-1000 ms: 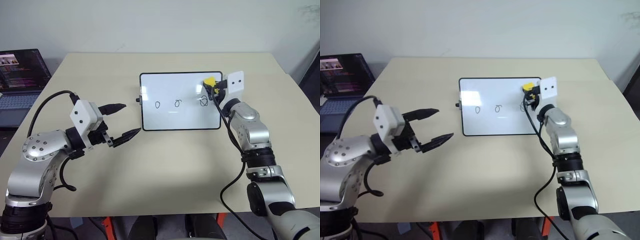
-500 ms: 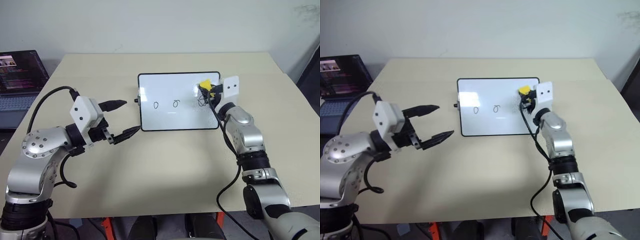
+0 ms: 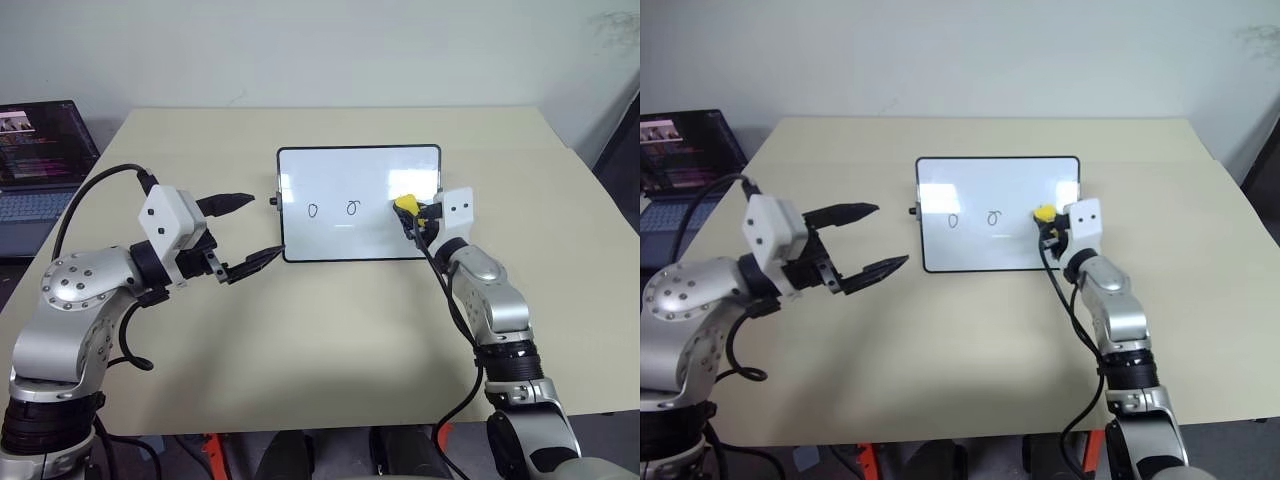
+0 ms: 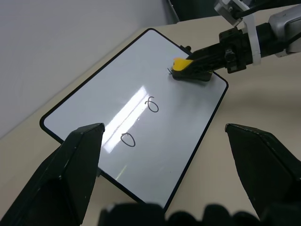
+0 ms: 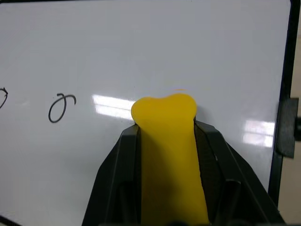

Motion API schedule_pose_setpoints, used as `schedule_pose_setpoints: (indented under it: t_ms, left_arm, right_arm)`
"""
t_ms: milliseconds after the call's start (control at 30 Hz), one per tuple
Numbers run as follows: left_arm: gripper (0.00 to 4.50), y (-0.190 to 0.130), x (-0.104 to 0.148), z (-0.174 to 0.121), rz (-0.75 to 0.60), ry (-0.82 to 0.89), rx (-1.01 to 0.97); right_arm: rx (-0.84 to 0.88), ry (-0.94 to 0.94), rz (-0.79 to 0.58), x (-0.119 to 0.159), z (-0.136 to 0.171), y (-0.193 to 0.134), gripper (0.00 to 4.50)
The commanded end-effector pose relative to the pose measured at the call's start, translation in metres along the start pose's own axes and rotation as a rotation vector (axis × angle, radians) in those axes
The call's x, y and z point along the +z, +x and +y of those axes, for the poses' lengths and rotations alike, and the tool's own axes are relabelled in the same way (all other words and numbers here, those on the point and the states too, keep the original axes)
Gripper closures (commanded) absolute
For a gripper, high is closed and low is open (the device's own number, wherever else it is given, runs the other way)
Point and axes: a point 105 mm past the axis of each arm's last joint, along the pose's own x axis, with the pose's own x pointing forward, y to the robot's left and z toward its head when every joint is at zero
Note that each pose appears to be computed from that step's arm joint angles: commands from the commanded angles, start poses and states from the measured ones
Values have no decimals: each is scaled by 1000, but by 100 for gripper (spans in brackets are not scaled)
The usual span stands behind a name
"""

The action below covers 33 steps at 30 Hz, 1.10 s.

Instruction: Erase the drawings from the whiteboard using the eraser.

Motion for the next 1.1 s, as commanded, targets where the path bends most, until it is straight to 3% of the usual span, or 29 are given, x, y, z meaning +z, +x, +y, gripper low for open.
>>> schedule_pose_setpoints:
  t_ms: [33,367,800,967,1100]
  left_arm:
    - [0,-1,12,0,-21,44,-2]
    - [0,0,11,1,-23,44,-3]
    - [0,4,11,0,-31,42,-12]
    - [0,4,11,0,-31,42,-9]
    - [0,3,12,1,-29,44,-3]
  right_arm:
    - [-42,14,79,-19,-10,-12,327]
    - [-70,-2,122,-27,-19,-33,327]
    - [-29,-28,-234,75,-4,1,327]
    - [-21,-46,-222,72,2,14,327]
    - [-17,-63,-166,52,5,24,327]
